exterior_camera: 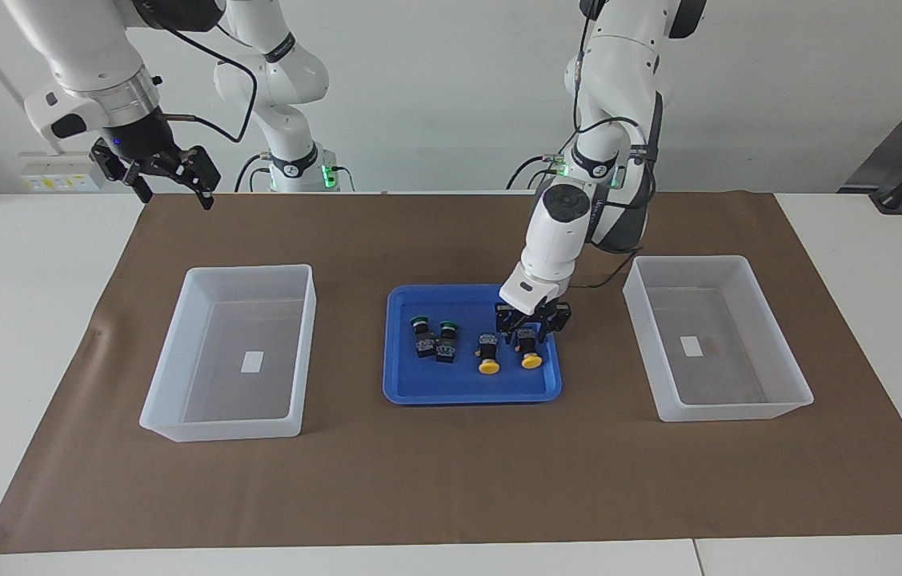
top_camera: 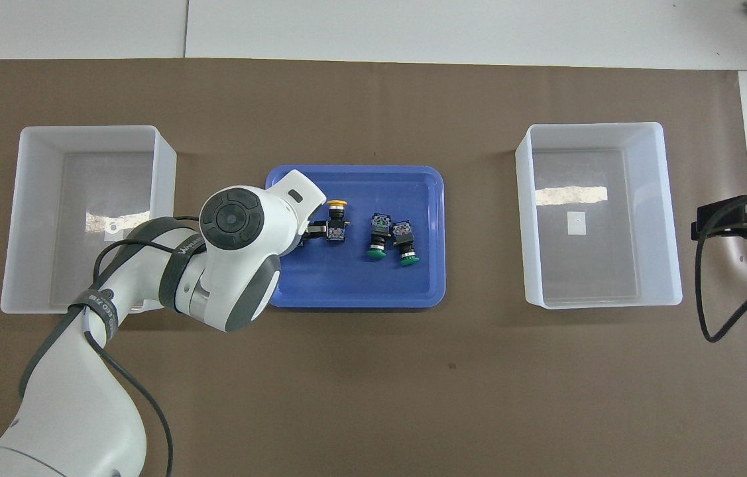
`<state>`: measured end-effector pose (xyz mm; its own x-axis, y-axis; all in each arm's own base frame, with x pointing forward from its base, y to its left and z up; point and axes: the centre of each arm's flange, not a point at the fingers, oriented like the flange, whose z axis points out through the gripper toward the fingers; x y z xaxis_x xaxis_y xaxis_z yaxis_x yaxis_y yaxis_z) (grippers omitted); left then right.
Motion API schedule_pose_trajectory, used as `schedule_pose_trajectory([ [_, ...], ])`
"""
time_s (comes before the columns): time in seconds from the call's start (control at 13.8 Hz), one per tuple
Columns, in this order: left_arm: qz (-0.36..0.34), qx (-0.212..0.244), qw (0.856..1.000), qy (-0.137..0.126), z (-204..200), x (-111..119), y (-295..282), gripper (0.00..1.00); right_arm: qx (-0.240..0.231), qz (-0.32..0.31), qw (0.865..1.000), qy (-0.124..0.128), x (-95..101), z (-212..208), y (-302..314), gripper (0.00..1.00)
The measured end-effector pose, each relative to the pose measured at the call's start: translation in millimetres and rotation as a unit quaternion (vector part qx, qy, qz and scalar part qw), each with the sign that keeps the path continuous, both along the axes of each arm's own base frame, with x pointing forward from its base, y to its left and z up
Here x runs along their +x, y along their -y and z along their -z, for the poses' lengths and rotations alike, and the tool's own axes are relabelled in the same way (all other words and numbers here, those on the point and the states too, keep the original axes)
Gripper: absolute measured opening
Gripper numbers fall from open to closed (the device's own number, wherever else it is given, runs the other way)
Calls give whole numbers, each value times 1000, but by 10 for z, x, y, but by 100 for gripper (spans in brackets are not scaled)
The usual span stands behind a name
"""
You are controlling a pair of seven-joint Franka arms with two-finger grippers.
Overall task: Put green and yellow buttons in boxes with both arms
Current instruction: 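Reach the left gripper to the tray and grasp a yellow button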
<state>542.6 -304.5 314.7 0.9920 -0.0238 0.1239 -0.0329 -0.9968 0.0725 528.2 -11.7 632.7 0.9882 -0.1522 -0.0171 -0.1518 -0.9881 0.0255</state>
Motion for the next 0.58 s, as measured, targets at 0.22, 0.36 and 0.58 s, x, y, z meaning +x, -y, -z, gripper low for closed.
schedule_pose_trajectory([
  [0.22, 0, 1, 1000, -3, 65, -18, 34, 59, 0, 0, 1000, 0, 0, 0, 0, 100],
  [0.36, -2, 3, 1000, -6, 98, -22, 33, 47, 0, 0, 1000, 0, 0, 0, 0, 100],
  [0.58, -13, 3, 1000, -10, 91, -21, 31, 41, 0, -1, 1000, 0, 0, 0, -13, 100],
])
